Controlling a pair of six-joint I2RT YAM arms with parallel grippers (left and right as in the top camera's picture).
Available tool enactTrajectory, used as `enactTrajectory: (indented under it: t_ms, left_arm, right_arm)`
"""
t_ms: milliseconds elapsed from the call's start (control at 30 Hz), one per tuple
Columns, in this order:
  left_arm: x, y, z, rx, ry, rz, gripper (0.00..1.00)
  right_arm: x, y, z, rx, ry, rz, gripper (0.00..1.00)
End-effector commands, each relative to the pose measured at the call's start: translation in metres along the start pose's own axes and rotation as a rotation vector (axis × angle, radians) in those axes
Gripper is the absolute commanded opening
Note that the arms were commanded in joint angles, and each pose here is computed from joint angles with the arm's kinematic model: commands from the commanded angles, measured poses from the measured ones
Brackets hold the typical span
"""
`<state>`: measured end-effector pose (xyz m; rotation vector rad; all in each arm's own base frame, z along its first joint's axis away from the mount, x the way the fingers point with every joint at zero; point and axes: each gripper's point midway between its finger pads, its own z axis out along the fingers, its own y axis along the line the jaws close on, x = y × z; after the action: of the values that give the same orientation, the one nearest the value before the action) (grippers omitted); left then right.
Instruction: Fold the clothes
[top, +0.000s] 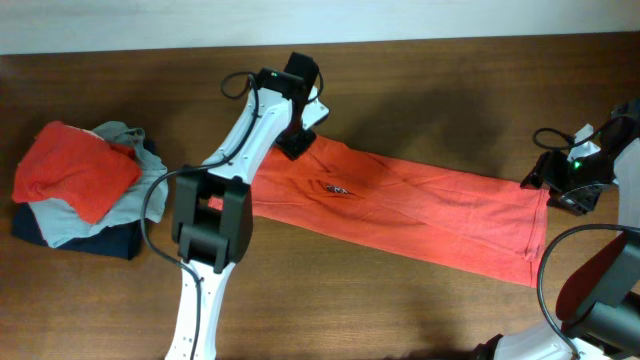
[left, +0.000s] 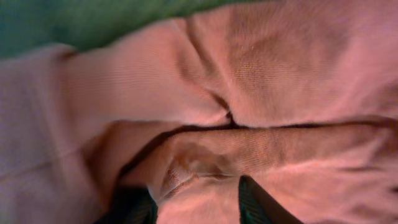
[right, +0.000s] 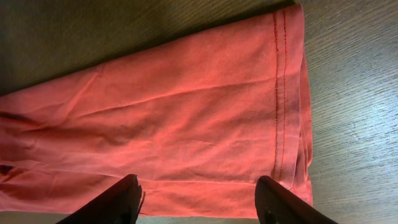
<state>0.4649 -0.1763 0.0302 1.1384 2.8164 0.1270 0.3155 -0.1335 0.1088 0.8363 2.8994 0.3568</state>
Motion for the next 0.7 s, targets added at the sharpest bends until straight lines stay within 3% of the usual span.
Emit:
enactTrajectory:
  t_ms: [0,100,300,500,667]
  left_arm:
    - [0.004,0.0,0.011,-0.002,0.025,0.016,0.37]
    - [0.003,0.003,0.01,-0.021,0.025,0.016,0.31]
    - [0.0,0.006,-0.009,-0.03,0.005,0.01,0.01]
    - [-0.009,0.011,-0.047,-0.042,-0.045,-0.01,0.01]
    - [-0.01,-0.007,-0.07,0.034,-0.06,-0.009,0.01]
  right_arm:
    - [-0.003,0.004,-0.008,-0.006,-0.028,-0.022,0.64]
    - [-0.003,0.004,-0.008,-0.006,-0.028,-0.022,0.64]
    - [-0.003,0.004,-0.008,-0.006,-0.028,-0.022,0.64]
    - [-0.003,0.004,-0.008,-0.006,-0.027,-0.021,0.64]
    - [-0.003,0.004,-0.008,-0.006,-0.028,-0.022,0.64]
